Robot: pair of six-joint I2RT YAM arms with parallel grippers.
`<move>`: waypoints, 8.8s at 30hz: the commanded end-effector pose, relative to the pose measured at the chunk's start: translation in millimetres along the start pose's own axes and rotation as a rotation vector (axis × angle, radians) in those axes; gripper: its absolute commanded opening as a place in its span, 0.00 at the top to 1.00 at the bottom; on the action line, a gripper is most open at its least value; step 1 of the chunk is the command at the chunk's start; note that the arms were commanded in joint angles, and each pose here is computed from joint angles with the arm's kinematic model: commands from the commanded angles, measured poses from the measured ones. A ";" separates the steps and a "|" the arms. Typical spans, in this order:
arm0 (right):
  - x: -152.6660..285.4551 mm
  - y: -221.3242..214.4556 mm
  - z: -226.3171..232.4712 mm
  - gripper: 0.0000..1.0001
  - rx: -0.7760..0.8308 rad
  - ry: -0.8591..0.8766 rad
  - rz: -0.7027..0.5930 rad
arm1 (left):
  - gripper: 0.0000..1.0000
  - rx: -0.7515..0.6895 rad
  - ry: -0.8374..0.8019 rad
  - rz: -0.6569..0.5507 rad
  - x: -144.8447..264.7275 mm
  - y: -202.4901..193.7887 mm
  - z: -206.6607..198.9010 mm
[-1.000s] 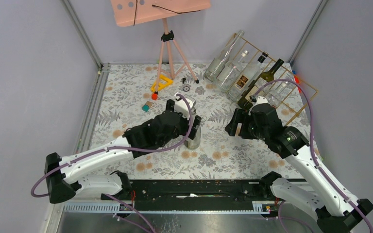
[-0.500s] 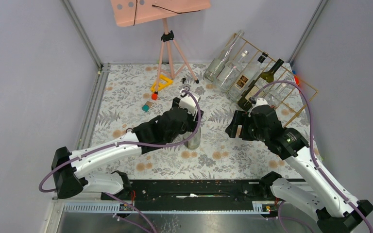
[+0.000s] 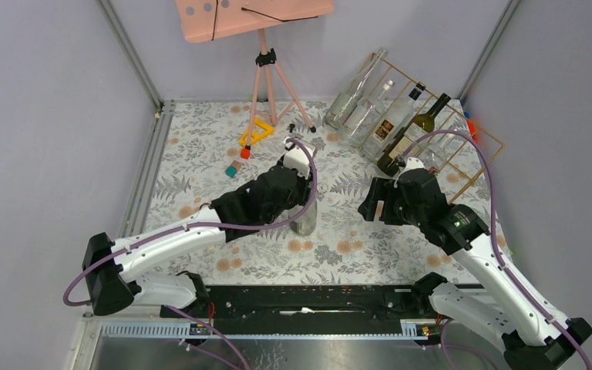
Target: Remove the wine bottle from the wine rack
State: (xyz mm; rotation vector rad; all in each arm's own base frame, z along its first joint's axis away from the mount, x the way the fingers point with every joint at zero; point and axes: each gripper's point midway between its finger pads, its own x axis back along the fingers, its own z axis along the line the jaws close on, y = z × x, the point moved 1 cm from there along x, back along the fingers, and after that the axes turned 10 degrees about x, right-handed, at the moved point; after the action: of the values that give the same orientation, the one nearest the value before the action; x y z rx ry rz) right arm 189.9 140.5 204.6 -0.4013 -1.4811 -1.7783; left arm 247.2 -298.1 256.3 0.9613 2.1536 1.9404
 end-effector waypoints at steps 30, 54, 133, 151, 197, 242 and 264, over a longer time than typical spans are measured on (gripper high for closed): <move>-8.3 -19.2 -4.3 0.16 0.035 0.010 0.056 | 1.00 0.370 0.639 -0.487 91.1 190.9 302.3; -16.9 -24.7 -3.7 0.14 0.061 0.011 0.106 | 0.52 0.344 0.922 -0.519 64.6 158.9 394.3; 21.2 163.9 -185.5 0.20 -0.586 -0.628 -0.400 | 0.09 0.321 0.196 0.060 140.1 -54.7 133.0; -43.1 203.9 -252.8 0.34 -0.467 -0.799 -0.328 | 0.07 0.321 0.173 0.024 148.2 -54.1 129.9; -82.4 207.0 -283.6 1.00 -0.401 -0.733 -0.326 | 0.07 0.306 0.179 0.058 143.4 -59.1 127.4; -11.0 148.2 59.5 1.00 0.324 0.025 -0.591 | 0.09 0.306 0.174 0.063 142.4 -59.0 125.9; -26.8 44.8 164.8 0.77 0.605 0.254 -0.523 | 0.09 0.315 0.116 0.067 133.2 -56.0 113.3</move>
State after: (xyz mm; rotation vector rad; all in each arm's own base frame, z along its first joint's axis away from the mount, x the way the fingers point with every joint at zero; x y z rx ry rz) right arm 187.6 289.1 206.6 0.3989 -1.9504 -1.2992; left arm 165.5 -118.6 216.7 1.0012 2.5924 1.8485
